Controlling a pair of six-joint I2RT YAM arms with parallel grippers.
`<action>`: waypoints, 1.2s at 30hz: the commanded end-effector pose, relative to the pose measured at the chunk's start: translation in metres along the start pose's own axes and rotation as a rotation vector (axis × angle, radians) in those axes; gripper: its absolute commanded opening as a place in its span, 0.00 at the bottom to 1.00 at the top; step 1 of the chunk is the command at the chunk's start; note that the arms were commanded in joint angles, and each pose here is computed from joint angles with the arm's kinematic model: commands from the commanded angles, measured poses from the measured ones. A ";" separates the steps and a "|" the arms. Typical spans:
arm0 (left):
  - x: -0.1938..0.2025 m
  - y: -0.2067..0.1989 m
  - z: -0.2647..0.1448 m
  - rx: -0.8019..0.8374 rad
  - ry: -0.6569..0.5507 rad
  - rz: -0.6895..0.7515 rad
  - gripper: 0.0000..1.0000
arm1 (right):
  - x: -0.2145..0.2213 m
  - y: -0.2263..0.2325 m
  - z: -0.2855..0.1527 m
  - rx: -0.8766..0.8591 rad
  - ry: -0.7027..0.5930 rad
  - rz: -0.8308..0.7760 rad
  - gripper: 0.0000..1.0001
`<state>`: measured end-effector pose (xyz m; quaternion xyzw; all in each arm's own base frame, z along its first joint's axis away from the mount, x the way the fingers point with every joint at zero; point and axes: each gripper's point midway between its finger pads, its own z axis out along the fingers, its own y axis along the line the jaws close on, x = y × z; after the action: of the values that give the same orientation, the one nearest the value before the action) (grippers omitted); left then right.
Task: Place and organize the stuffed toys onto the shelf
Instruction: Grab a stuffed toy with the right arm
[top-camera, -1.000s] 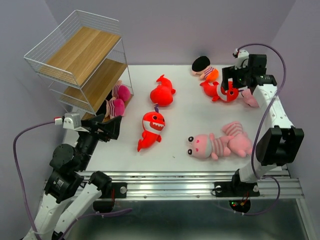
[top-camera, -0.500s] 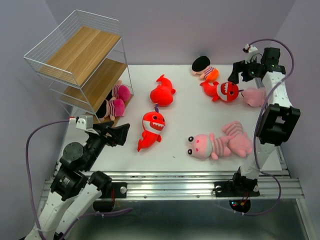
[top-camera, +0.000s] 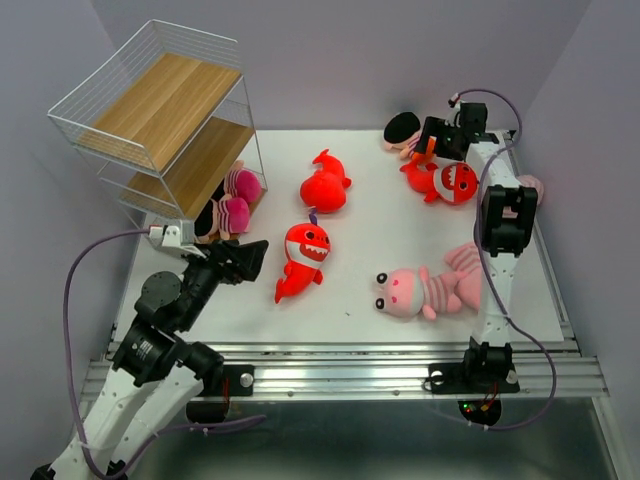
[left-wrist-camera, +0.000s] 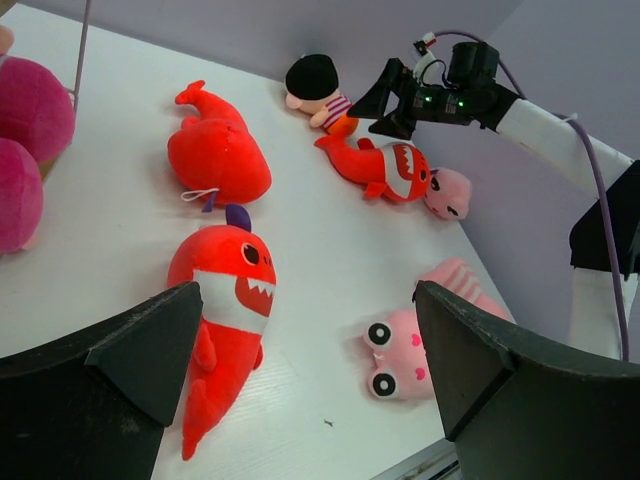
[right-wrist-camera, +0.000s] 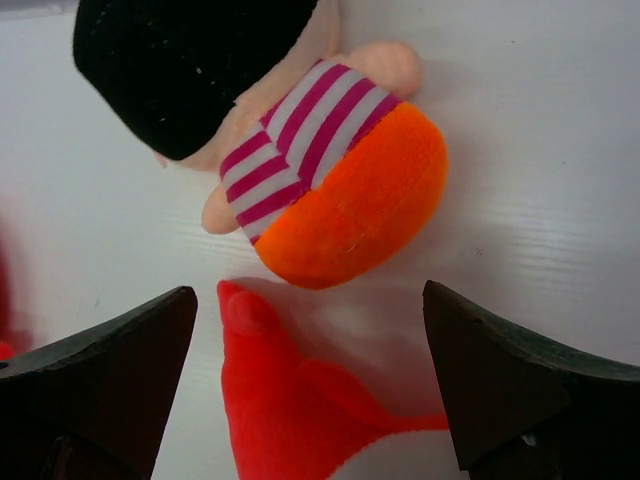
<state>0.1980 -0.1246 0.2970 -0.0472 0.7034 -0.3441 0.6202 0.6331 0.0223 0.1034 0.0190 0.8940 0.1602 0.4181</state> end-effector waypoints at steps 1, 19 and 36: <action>-0.009 -0.007 0.012 0.017 -0.036 -0.029 0.99 | -0.064 -0.014 0.000 0.086 -0.229 0.113 1.00; -0.015 -0.023 0.021 0.059 -0.022 -0.076 0.98 | -0.059 -0.003 0.023 -0.091 -0.298 0.305 0.01; 0.008 -0.090 0.080 0.220 0.185 -0.073 0.98 | -0.088 0.121 -0.188 -0.470 -0.381 0.054 0.01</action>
<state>0.2388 -0.2164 0.2849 0.0103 0.7643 -0.4035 0.5029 0.5773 0.0511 0.2680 0.0652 0.7692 0.3461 0.5332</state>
